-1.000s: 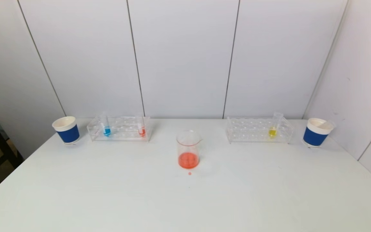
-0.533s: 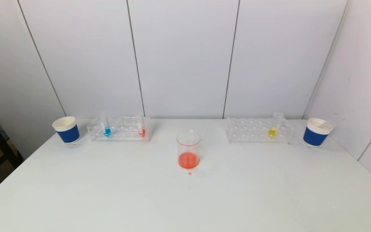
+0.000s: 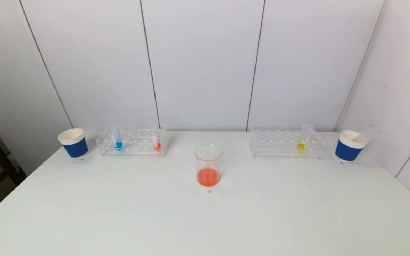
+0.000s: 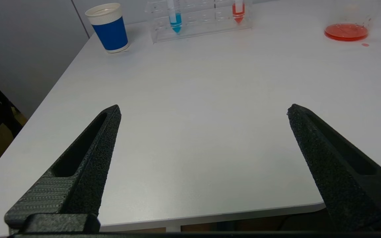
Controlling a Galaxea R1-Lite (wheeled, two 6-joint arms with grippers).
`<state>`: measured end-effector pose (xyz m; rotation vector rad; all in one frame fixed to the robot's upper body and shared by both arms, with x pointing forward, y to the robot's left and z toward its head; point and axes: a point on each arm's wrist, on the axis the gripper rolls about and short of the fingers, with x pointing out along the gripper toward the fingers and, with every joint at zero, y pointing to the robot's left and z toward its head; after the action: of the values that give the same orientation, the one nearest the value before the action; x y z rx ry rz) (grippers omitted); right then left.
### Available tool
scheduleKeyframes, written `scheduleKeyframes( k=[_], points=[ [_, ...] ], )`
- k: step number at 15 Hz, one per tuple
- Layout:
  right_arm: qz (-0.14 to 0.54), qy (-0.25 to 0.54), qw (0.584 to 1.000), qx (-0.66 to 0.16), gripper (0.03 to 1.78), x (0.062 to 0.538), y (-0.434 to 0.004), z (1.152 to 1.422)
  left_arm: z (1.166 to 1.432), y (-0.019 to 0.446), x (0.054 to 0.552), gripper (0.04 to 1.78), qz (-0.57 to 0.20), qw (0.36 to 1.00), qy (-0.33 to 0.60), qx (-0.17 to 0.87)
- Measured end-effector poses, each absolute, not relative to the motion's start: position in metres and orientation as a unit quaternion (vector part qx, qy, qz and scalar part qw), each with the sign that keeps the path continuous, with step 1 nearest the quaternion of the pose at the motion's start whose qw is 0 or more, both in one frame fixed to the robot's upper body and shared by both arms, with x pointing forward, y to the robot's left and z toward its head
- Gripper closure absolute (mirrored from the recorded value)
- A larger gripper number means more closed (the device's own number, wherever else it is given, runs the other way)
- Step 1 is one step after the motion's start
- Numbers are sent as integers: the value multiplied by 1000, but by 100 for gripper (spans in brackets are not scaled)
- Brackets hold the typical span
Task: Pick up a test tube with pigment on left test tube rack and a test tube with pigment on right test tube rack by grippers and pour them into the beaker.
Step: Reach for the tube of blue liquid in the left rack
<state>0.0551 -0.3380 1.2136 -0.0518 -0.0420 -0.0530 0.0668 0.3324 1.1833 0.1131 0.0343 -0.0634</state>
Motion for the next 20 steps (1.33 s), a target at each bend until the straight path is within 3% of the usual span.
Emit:
scheduleKeyframes(
  k=[3, 5, 20],
  points=[
    [-16, -38, 999, -24, 4, 67, -337, 1195, 1183, 332, 67, 6, -31, 998, 17, 56],
    [-12, -7, 1000, -24, 4, 69, -337, 1185, 1183, 332, 67, 6, -31, 998, 17, 56],
    [-12, -4, 1000, -10, 4, 69, -337, 1183, 1183, 332, 67, 6, -32, 998, 17, 57]
  ],
)
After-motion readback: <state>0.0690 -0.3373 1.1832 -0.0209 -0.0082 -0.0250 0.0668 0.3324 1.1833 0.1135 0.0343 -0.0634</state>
